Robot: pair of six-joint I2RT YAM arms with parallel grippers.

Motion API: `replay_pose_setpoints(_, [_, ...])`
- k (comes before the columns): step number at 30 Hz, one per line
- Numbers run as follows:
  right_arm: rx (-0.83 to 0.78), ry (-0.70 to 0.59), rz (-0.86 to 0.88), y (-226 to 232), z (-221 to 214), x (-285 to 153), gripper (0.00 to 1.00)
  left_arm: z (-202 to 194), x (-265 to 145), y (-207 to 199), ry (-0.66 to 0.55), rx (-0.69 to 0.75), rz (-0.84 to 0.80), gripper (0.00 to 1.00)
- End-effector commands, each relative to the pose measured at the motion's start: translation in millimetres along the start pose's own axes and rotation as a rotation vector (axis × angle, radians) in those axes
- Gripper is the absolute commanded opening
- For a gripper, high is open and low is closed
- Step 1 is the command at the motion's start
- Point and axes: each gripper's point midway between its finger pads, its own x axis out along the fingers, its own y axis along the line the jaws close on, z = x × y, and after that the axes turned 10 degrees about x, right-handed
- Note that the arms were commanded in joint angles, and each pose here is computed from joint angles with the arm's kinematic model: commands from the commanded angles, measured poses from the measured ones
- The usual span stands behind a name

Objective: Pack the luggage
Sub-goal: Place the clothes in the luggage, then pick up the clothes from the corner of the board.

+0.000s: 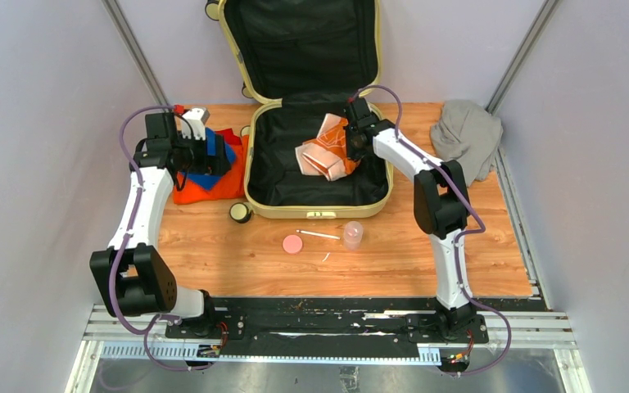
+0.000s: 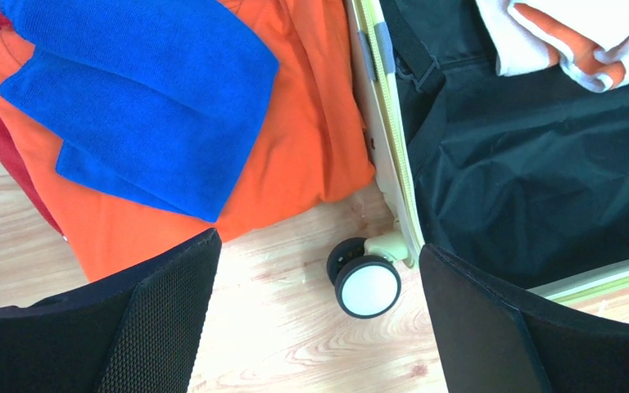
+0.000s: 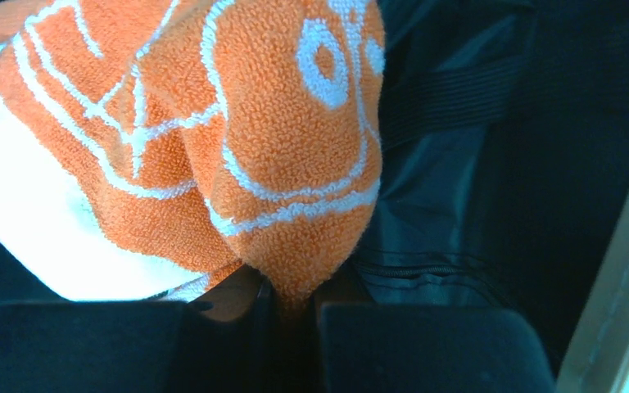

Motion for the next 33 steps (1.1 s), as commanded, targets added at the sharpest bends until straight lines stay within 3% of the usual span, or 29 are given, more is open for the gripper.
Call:
replay_pose_setpoints(1, [0.096,0.035,-0.271,-63.6,-15.2,-12.4,0.00,-2.9,4.3,9.7,0.020,0.012,0.029,0.97])
replay_pose_setpoints(4, [0.159,0.063,-0.296,-71.6,-27.1,-23.4,0.01,0.9,7.1,13.5,0.021,0.012,0.037,0.97])
replay_pose_setpoints(9, [0.189,0.101,-0.297,-72.7,-36.1,-42.4,0.16,7.8,10.8,17.9,0.016,0.004,0.044,0.96])
replay_pose_setpoints(13, [0.168,0.139,-0.289,-69.7,-35.3,-56.0,0.51,12.5,12.8,26.2,0.010,0.021,0.074,0.97])
replay_pose_setpoints(16, [0.161,0.109,-0.245,-59.7,-16.0,-70.3,0.62,17.5,18.5,34.2,0.010,0.029,0.093,0.98])
replay_pose_setpoints(21, [0.145,-0.038,-0.136,-27.2,33.0,-105.4,0.63,23.9,36.7,47.5,0.036,0.040,0.118,1.00])
replay_pose_setpoints(25, [0.102,-0.090,-0.012,11.9,45.1,-100.7,0.62,19.6,61.1,58.4,0.083,0.065,0.147,0.99])
replay_pose_setpoints(33, [0.108,0.082,-0.027,9.4,-5.2,-24.3,0.61,-13.8,97.2,67.5,0.218,0.232,0.215,0.94])
